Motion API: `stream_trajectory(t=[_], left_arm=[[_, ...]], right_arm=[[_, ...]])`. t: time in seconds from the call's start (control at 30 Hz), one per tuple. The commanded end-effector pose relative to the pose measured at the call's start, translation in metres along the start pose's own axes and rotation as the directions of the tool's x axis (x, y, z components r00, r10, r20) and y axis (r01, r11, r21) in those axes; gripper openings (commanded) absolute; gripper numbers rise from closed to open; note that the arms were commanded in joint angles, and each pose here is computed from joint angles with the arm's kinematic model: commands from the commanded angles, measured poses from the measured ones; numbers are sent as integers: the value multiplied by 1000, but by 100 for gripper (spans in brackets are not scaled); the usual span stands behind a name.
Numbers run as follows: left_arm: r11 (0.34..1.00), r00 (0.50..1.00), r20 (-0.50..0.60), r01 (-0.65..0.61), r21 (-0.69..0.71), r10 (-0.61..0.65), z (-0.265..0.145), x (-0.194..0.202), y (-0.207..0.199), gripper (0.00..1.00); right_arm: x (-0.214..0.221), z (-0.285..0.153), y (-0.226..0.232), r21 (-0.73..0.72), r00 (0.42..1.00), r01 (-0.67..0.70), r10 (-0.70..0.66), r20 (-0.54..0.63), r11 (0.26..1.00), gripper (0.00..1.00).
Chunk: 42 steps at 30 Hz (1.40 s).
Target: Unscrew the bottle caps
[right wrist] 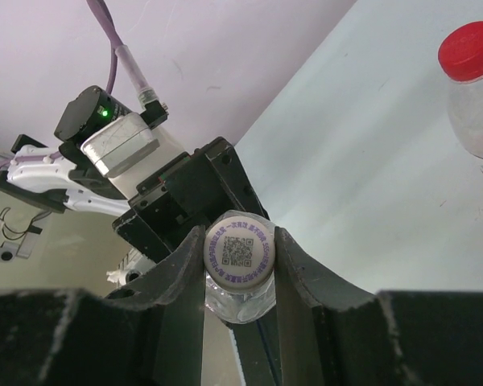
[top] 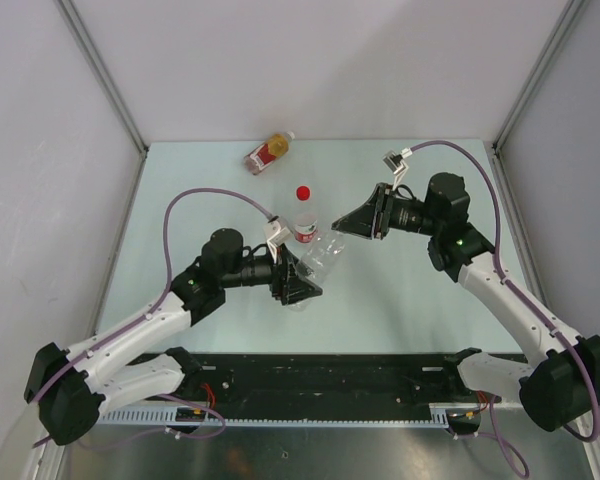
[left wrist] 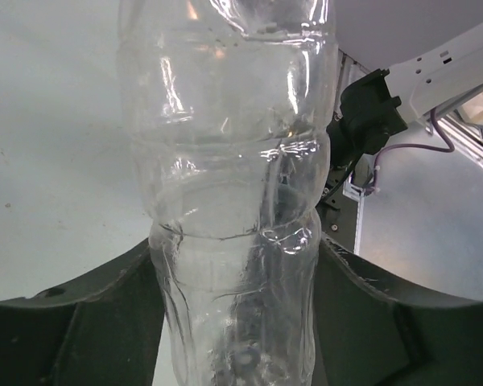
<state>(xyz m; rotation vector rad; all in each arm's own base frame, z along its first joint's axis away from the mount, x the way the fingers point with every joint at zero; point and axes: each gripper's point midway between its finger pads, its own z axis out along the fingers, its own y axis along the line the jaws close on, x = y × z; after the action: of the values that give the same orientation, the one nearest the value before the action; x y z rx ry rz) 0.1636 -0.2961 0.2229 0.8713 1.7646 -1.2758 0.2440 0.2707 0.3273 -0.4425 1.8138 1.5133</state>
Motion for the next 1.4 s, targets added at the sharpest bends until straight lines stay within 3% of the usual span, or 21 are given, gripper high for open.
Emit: stream_trajectory(t=[0.0,0.27,0.37,0.5,0.73,0.83,1.0,1.37], left_arm=[[999,999,11,-36,17,36,-4,-3,-7,58],[999,999,0,-33,1,33,-2,-2,-2,32],[999,1000,-18,-22,-27,21,0,3,5,25],[998,999,-42,-8,-69,5,1,10,14,16],[981,999,-32,-19,-191,13,-10,9,29,8],[968,999,-10,-33,-249,31,-18,3,35,7],[931,998,5,-49,-361,55,-31,-2,45,5],[724,979,-82,-194,-662,187,-56,-6,59,0]], right_arm=[[-13,-4,16,-26,998,65,-65,26,998,0],[-14,-5,17,-22,997,72,-71,31,997,1],[-17,-5,13,4,997,62,-62,48,998,7],[-21,-4,7,42,997,36,-39,73,998,30],[-27,-3,13,38,994,27,-31,105,999,84],[-31,-6,14,62,990,31,-39,134,998,97],[-40,-10,10,124,980,16,-40,194,992,99],[-33,0,-2,172,981,-59,25,194,983,100]])
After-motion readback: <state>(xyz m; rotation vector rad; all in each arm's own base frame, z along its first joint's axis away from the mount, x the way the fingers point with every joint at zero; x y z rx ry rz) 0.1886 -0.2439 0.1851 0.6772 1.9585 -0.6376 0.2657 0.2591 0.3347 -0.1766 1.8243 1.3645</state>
